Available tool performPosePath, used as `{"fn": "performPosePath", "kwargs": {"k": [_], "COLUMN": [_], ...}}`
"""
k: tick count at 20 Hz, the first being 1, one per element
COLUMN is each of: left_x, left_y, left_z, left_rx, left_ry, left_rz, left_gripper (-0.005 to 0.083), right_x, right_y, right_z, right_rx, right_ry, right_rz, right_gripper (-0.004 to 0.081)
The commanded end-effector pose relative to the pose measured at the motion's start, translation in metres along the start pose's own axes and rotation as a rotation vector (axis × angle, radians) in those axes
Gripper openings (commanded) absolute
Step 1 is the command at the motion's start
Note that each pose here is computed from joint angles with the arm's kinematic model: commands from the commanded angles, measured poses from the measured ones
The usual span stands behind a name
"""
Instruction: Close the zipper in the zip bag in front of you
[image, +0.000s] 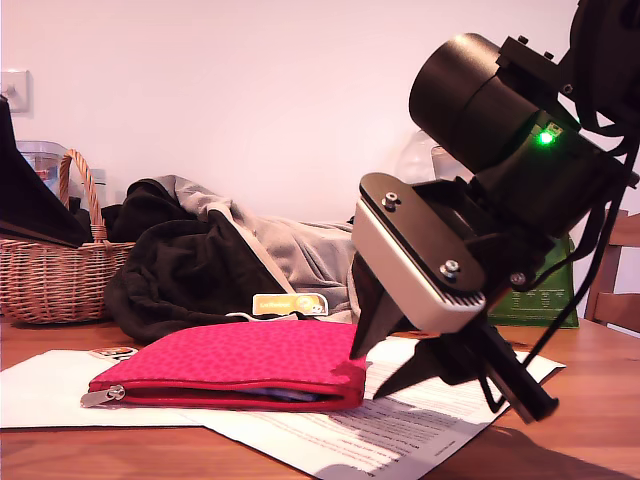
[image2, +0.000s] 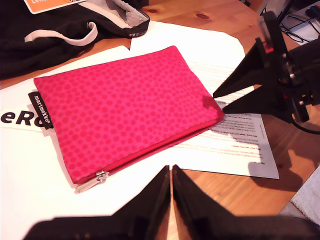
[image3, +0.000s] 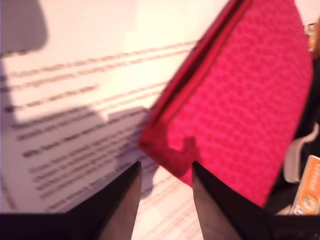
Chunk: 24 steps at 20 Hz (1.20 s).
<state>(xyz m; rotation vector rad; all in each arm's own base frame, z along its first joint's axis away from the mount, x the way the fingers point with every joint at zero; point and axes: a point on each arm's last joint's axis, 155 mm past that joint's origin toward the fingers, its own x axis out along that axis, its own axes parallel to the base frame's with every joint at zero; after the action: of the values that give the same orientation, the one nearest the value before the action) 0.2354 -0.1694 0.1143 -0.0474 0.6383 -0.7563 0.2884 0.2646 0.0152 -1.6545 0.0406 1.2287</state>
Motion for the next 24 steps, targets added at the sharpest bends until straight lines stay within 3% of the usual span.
{"fn": "performPosePath", "kwargs": {"k": [1, 5, 17, 22, 24], "left_x": [0.002, 0.002, 0.002, 0.002, 0.002], "left_y": [0.0, 0.0, -0.001, 0.0, 0.0], "left_z": [-0.005, -0.005, -0.007, -0.007, -0.007], "left_rx": [0.002, 0.002, -0.009, -0.009, -0.009], "left_ry": [0.008, 0.008, 0.015, 0.016, 0.016], "left_rz": [-0.002, -0.002, -0.006, -0.006, -0.005], "left_gripper": [-0.0019, -0.0019, -0.0019, -0.0019, -0.0019], "right_x": [0.002, 0.003, 0.015, 0.015, 0.014], "right_y": [0.004, 0.001, 0.006, 0.005, 0.001], "right_z": [0.006, 0.014, 0.008, 0.011, 0.01], "right_rx": [-0.009, -0.026, -0.044, -0.051, -0.058], "right_ry": [-0.023, -0.048, -0.016, -0.015, 0.005], "right_rz": [0.014, 0.002, 0.007, 0.0, -0.012], "right_gripper": [0.0285, 0.0278, 0.0196, -0.0013, -0.0012]}}
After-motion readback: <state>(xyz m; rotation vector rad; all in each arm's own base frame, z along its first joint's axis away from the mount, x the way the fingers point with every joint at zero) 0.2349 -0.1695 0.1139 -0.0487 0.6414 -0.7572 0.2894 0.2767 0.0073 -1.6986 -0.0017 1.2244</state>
